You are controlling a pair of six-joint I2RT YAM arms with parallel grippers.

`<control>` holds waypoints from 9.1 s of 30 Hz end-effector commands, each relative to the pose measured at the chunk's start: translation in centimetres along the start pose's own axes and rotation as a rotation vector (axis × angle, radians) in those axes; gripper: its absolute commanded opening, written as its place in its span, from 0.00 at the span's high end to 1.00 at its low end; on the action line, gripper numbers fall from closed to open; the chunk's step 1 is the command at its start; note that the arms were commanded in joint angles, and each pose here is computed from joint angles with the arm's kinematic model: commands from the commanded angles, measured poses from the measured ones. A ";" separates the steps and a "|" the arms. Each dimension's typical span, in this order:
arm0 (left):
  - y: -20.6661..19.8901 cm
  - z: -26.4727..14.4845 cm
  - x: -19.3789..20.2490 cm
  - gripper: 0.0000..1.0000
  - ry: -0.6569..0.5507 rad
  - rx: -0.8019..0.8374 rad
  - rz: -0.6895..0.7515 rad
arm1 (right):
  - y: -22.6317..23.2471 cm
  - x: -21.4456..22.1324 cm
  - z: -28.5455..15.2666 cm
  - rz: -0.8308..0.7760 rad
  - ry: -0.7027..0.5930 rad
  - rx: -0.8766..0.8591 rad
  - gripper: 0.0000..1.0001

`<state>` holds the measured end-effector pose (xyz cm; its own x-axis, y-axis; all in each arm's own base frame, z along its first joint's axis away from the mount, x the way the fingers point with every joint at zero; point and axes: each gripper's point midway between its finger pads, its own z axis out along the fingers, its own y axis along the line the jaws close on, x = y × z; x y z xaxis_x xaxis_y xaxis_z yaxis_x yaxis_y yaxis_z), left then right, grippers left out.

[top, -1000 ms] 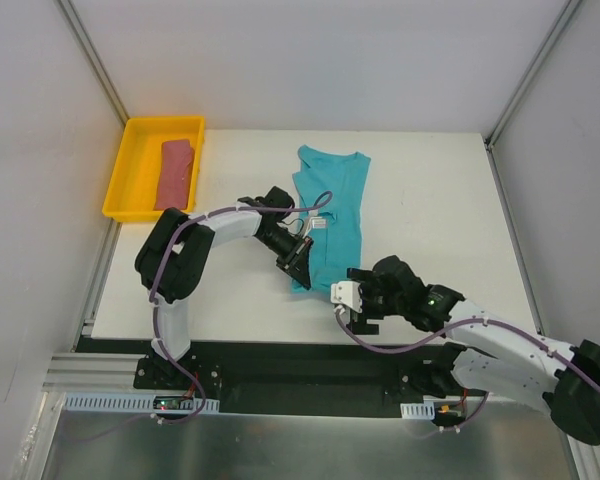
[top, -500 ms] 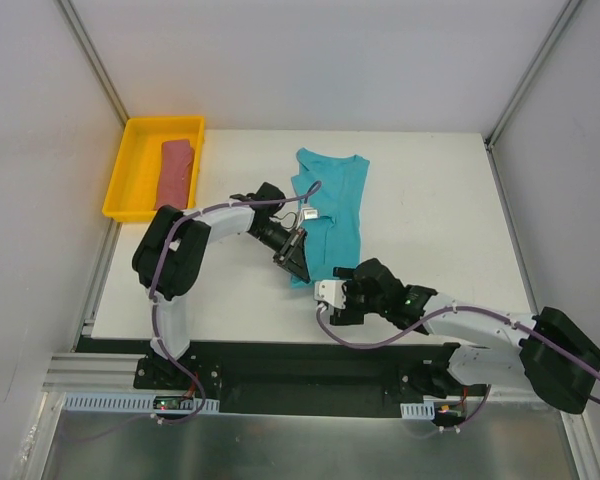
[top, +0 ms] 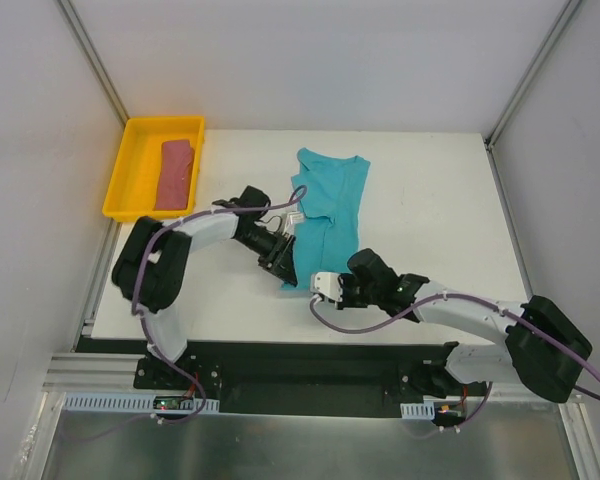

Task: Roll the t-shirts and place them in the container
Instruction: Roll the T-shirt to the center of the board.

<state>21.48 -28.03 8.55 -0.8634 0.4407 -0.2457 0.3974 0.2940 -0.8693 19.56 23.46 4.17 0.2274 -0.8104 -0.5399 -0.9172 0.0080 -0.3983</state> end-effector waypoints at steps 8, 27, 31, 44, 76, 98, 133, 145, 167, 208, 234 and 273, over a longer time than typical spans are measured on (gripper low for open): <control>-0.6 -5.1 2.0 0.35 -0.175 -0.640 1.040 | -0.4 -0.9 -1.8 0.215 -0.012 -0.183 0.88; -1.9 1.1 1.4 0.30 -0.179 -0.517 1.375 | -0.3 0.1 -2.2 0.260 0.008 -0.207 0.88; -1.6 2.5 1.3 0.36 -0.152 -0.495 1.341 | -0.3 0.1 -2.2 0.276 0.005 -0.198 0.88; -1.0 3.5 4.5 0.99 0.030 -0.388 1.093 | 2.0 -0.4 -4.6 0.367 -0.006 -0.363 0.89; 2.4 2.6 1.2 1.00 0.178 -0.147 0.366 | 2.1 2.9 -6.2 0.918 0.102 -1.019 0.92; 3.7 -2.6 -0.5 0.55 0.065 -0.424 0.434 | -0.2 4.1 -1.8 1.216 0.328 -1.190 0.93; 6.4 4.6 2.2 0.82 0.356 -0.606 1.389 | -0.4 4.0 -1.4 1.294 0.392 -1.241 0.70; 1.4 4.5 3.0 1.00 0.307 -0.352 1.064 | -17.2 4.4 -8.8 1.096 -0.118 -0.468 0.15; -0.5 4.5 -1.3 1.00 0.178 -0.021 0.498 | -5.2 0.6 -7.6 0.160 -0.200 -0.036 0.04; -1.6 0.6 -2.2 1.00 0.243 0.189 0.169 | 3.0 1.7 -5.7 0.582 0.009 -0.764 0.89; 5.3 -3.3 -7.5 0.64 0.142 -0.087 0.161 | -1.8 4.6 -3.7 1.190 0.205 -1.252 0.91; 4.7 4.2 0.1 0.45 0.370 -0.414 1.294 | -2.5 4.9 -2.5 1.301 0.259 -1.250 0.90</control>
<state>22.71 -30.52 3.32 0.2479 0.7596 -0.6013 0.9647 -0.2505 0.0813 24.04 19.39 1.86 -0.7202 -0.6934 -0.0232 -0.3130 0.2948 0.9028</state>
